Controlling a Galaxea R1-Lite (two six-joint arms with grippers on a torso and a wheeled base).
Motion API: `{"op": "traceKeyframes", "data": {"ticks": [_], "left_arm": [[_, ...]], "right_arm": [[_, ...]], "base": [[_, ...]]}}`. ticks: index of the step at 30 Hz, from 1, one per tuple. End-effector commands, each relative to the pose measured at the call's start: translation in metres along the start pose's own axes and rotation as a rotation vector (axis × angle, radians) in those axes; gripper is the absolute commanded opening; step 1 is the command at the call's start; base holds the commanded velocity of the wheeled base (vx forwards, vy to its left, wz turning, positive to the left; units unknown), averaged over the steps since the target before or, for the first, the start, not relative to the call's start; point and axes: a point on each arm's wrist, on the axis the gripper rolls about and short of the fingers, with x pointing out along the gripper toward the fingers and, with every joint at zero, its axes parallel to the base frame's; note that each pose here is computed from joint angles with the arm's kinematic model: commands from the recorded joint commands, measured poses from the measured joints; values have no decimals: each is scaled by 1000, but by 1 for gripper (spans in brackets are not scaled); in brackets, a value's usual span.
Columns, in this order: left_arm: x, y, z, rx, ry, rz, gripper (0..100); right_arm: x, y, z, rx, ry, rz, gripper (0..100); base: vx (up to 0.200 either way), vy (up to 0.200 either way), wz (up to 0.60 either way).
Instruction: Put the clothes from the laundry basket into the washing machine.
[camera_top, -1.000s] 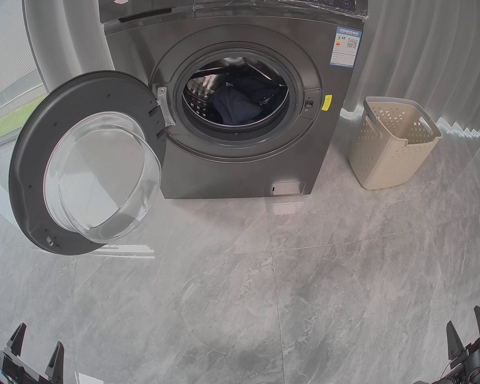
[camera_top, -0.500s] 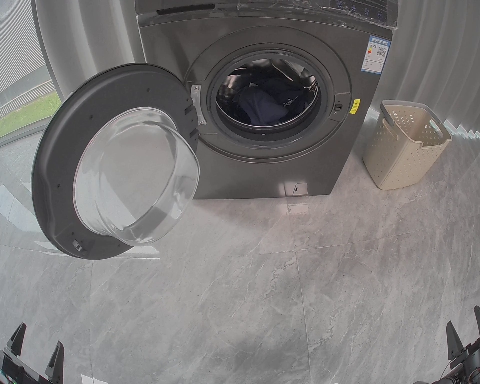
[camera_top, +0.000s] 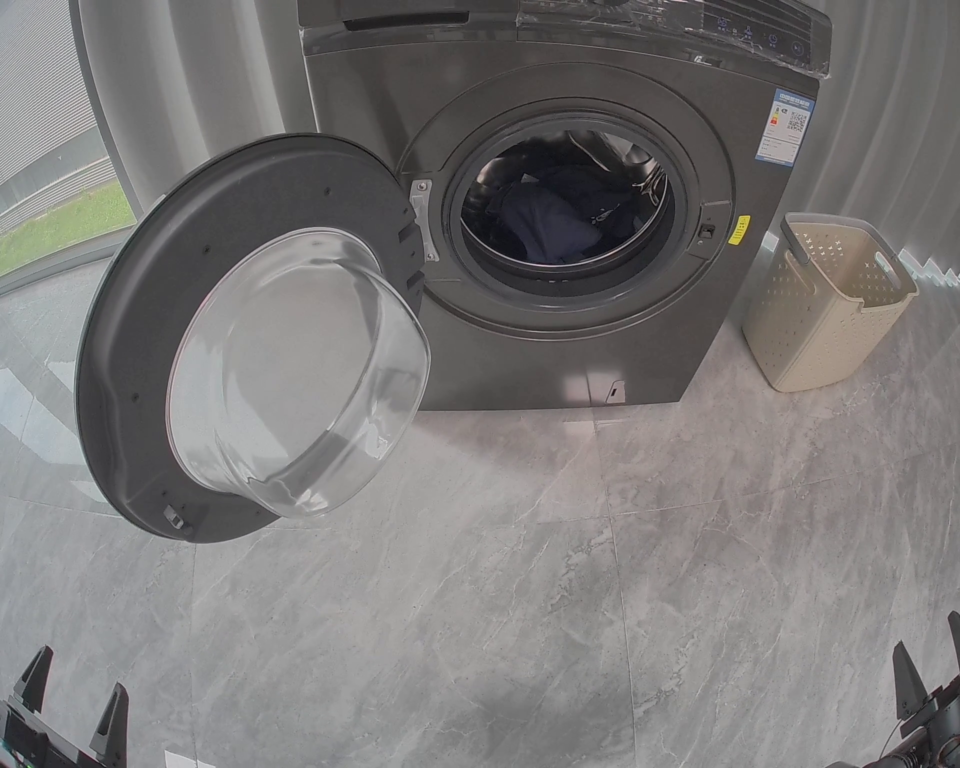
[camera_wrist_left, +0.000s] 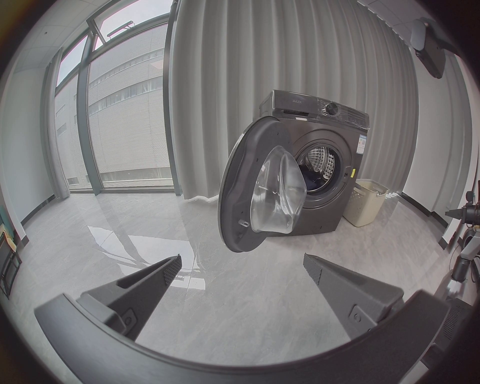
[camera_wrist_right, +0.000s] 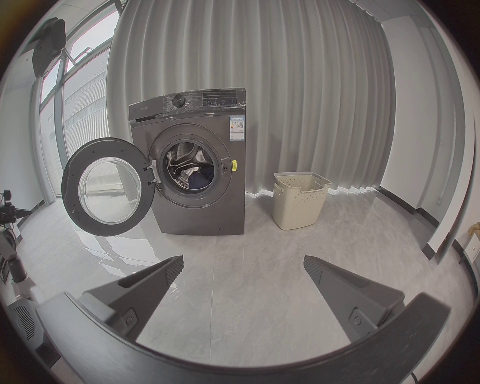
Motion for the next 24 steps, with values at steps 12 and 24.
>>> {"op": "traceKeyframes", "data": {"ticks": [12,24], "left_arm": [[0,0,-5,1,7,-7,100],[1,0,-5,18,8,2,100]], "right_arm": [[1,0,-5,-1,12,-2,100],[1,0,-5,-1,12,-2,100]], "base": [[0,183,0],[0,167,0]]}}
